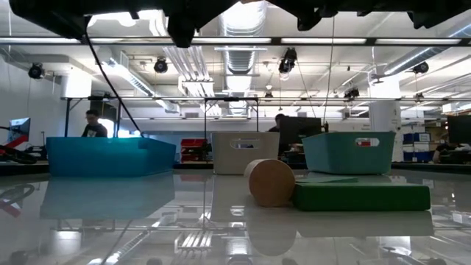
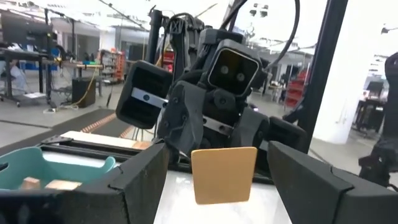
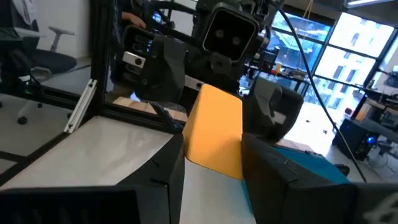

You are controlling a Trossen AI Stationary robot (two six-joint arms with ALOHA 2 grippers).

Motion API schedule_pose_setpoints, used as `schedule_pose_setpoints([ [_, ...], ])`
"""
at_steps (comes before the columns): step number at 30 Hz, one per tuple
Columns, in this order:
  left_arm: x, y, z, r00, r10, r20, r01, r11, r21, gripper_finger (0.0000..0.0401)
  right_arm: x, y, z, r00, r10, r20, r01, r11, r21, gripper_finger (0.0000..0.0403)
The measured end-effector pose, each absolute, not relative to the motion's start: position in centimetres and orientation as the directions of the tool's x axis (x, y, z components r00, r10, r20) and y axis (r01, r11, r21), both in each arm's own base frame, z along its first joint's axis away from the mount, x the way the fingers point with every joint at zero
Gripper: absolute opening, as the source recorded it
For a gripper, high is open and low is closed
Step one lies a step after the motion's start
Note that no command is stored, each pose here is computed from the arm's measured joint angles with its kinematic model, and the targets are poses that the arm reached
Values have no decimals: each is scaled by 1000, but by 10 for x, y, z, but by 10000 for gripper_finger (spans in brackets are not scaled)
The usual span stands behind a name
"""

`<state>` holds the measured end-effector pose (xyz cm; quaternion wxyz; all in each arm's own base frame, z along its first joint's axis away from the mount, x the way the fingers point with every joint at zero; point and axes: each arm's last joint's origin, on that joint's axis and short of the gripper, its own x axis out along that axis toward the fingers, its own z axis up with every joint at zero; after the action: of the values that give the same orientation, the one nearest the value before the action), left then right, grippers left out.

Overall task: Sort & place blocks by color
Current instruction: Put the yellow block into the blue bin

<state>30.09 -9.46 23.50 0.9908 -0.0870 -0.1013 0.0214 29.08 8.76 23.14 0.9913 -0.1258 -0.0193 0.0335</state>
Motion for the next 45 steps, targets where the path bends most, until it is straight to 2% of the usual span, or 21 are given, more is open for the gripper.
schedule_pose_setpoints([
  [6, 311, -95, 231, 966, 73, 247, -26, 982, -187, 256, 291, 88, 231, 996, 81, 27, -72, 964, -256, 117],
  [9, 315, -95, 231, 966, 78, 248, -31, 982, -187, 242, 291, 88, 231, 996, 81, 24, -72, 964, -256, 117],
  [20, 316, -95, 232, 965, 76, 250, -35, 986, -164, 113, 291, 88, 231, 997, 79, 23, -71, 964, -257, 118],
  [28, 316, -95, 233, 965, 77, 249, -37, 986, -163, 114, 291, 88, 231, 997, 79, 23, -71, 964, -256, 135],
  [38, 315, -94, 232, 968, 85, 237, -47, 986, -163, 114, 289, 87, 233, 997, 80, 17, -73, 964, -255, 214],
  [42, 312, -92, 233, 976, 114, 184, -86, 984, -156, 114, 281, 83, 239, 998, 37, -42, -46, 970, -238, 231],
  [45, 307, -88, 236, 982, 170, 86, -155, 976, -154, 114, 270, 78, 245, 995, -13, -103, -11, 973, -229, 236],
])
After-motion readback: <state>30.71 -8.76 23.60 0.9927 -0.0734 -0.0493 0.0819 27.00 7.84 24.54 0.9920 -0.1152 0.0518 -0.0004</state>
